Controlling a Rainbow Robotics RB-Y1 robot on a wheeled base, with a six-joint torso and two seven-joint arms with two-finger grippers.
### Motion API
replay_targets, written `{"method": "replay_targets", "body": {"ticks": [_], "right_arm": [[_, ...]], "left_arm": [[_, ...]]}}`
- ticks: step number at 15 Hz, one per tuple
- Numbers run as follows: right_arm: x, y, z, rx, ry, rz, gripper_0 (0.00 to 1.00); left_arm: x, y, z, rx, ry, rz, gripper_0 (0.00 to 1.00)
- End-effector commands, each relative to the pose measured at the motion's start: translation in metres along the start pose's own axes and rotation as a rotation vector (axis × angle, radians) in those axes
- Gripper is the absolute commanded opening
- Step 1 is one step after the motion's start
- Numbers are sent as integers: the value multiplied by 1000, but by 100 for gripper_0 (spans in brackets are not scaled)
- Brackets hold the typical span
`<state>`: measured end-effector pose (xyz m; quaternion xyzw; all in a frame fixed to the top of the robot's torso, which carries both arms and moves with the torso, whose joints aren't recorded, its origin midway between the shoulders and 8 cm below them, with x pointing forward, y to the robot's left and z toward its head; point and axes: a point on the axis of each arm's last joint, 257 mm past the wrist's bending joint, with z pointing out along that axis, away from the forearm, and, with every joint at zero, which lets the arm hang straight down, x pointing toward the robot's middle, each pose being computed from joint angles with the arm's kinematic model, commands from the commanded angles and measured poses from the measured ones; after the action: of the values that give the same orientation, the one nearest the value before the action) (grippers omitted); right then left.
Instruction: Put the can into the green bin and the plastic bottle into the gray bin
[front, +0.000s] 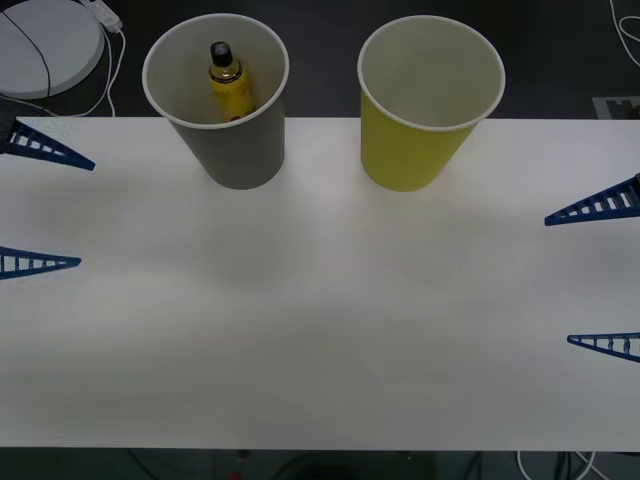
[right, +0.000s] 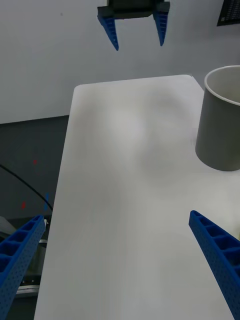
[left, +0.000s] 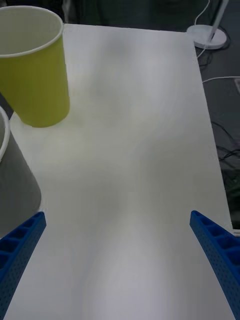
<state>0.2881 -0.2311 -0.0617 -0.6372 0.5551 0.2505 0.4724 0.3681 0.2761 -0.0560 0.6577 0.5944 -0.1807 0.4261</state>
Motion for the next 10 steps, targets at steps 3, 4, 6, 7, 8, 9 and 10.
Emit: {"method": "replay_targets", "body": {"ticks": [3,4,6,7,8,9,10], "right_arm": [[0,0,0,0,0,0,100],[0,0,0,0,0,0,100],[0,0,0,0,0,0,100],[0,0,0,0,0,0,100],[0,0,0,0,0,0,100],[0,0,0,0,0,0,100],[0,0,0,0,0,0,100]], "left_arm": [[33,-37,-5,16,61,80,100],[35,-43,-5,14,76,87,100],[35,-55,-4,1,85,91,100],[35,-60,-2,0,81,88,100],[34,-65,0,0,76,84,100],[34,-68,1,-5,66,74,100],[33,-70,2,-5,57,66,100]]}}
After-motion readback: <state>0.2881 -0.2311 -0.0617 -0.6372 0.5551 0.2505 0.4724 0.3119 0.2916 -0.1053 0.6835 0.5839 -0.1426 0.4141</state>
